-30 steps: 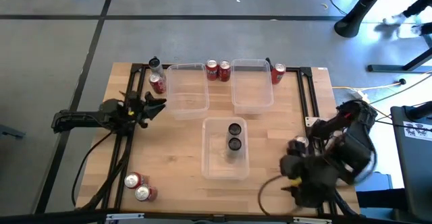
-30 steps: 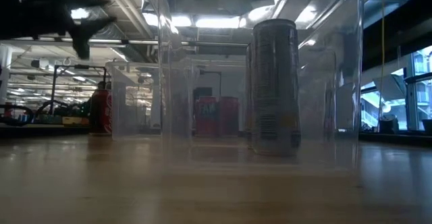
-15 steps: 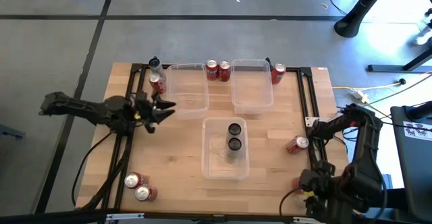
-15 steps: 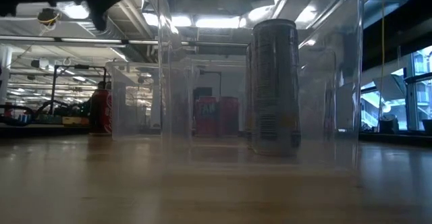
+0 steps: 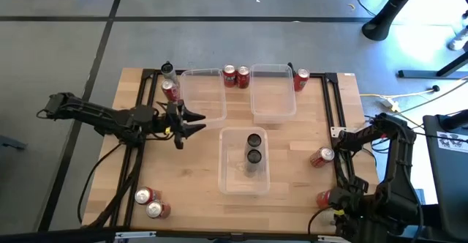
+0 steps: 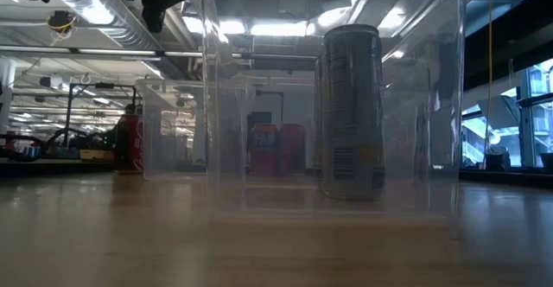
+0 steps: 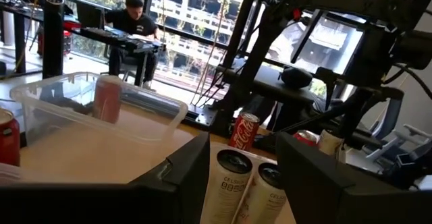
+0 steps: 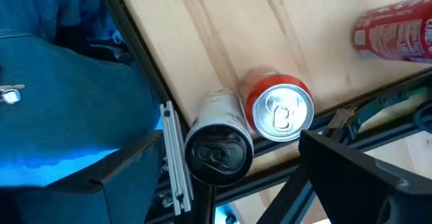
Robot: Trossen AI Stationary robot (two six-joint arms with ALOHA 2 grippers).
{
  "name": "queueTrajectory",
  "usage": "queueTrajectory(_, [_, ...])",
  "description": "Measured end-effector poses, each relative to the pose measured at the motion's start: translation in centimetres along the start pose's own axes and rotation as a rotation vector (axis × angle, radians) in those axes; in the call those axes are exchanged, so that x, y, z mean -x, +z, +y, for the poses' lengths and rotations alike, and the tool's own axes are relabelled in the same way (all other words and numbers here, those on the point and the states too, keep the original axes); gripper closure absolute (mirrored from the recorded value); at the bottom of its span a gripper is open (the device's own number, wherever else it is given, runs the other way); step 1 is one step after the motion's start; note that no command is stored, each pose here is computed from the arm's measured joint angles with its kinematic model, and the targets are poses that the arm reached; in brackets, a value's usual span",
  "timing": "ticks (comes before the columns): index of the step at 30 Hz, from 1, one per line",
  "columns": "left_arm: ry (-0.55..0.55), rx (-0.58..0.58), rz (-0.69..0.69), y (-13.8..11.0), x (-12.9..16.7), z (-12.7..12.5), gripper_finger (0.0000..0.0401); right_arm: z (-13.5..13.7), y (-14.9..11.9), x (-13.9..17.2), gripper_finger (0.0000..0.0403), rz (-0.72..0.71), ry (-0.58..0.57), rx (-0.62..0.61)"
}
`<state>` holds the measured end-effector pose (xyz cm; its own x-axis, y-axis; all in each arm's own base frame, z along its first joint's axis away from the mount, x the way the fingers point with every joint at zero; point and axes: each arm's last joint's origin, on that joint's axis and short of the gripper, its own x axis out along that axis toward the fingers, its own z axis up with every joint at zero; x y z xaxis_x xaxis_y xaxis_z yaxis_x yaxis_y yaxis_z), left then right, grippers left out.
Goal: Sort soda cans
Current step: Put the white/yellow soda can into the bottom transparent bin
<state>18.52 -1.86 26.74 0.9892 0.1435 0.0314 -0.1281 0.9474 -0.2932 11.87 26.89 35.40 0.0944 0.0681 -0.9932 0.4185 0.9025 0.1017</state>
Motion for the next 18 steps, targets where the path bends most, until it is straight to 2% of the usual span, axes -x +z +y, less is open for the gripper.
queueTrajectory(4, [-0.002,0.021,-0.006,0.1,0.1,0.0,0.0239,0.2,-0.2,-0.3,0.0053,0.018,-0.014,0.005])
queueTrajectory(9, [-0.002,0.016,-0.005,0.1,0.1,0.0,0.0239,0.5,-1.1,-2.6,0.0009,0.066,-0.103,0.029])
queueTrajectory(14, [-0.002,0.019,-0.005,0.1,0.1,0.0,0.0239,0.3,-1.7,-4.3,0.0037,0.231,-0.17,0.041])
queueTrajectory(18, [-0.002,0.02,-0.005,0.1,0.1,0.0,0.0239,0.6,-1.8,-4.5,0.0058,0.253,-0.146,0.024])
